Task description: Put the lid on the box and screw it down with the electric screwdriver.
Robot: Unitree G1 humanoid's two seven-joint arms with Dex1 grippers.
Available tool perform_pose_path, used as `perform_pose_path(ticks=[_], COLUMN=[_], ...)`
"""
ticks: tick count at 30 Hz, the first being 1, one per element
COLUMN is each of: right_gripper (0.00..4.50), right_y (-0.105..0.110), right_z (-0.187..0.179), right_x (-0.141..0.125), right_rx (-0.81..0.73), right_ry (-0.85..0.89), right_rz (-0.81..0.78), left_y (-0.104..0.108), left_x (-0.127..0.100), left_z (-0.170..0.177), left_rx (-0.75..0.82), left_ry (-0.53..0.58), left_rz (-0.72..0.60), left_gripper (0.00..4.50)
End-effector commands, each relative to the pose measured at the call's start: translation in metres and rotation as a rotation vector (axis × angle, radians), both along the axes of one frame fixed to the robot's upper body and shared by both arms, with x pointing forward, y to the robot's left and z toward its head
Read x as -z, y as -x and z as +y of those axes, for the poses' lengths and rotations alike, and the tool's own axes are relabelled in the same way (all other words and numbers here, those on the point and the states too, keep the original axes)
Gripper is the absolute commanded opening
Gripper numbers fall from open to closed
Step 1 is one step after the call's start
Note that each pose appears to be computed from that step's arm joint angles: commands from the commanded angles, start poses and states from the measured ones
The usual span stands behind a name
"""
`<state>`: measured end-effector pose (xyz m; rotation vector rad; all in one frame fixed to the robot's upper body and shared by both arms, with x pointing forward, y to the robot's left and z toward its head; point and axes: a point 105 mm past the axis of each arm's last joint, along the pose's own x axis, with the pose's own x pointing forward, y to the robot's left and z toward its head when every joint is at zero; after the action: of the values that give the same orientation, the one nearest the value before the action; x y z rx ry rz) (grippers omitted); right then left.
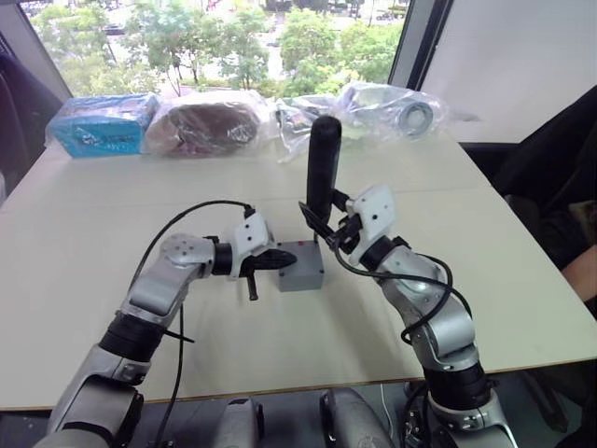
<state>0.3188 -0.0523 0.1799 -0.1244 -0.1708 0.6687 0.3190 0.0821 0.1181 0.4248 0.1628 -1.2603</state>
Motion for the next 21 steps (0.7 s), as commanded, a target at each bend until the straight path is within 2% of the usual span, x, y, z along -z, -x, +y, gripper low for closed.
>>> perform_pose_path(ticks=[1, 11, 21], right_gripper=[1.85, 1.85, 1.85], right_y=[-0.001, -0.011, -0.011], right_z=[-0.002, -0.007, -0.012], right_x=[0.065, 0.072, 0.087], right_rx=[-0.002, 0.05, 0.083], right_ry=[0.083, 0.128, 0.176], right_rz=[0.31, 0.393, 0.448], left_y=[0.001, 0.0, 0.001], left_x=[0.011, 0.013, 0.016], left_z=[0.002, 0.002, 0.003], left_rx=[-0.006, -0.011, -0.021], left_ry=[-0.033, -0.029, -0.032], left_rz=[0.018, 0.017, 0.02], left_gripper=[0.0, 0.0, 0.0])
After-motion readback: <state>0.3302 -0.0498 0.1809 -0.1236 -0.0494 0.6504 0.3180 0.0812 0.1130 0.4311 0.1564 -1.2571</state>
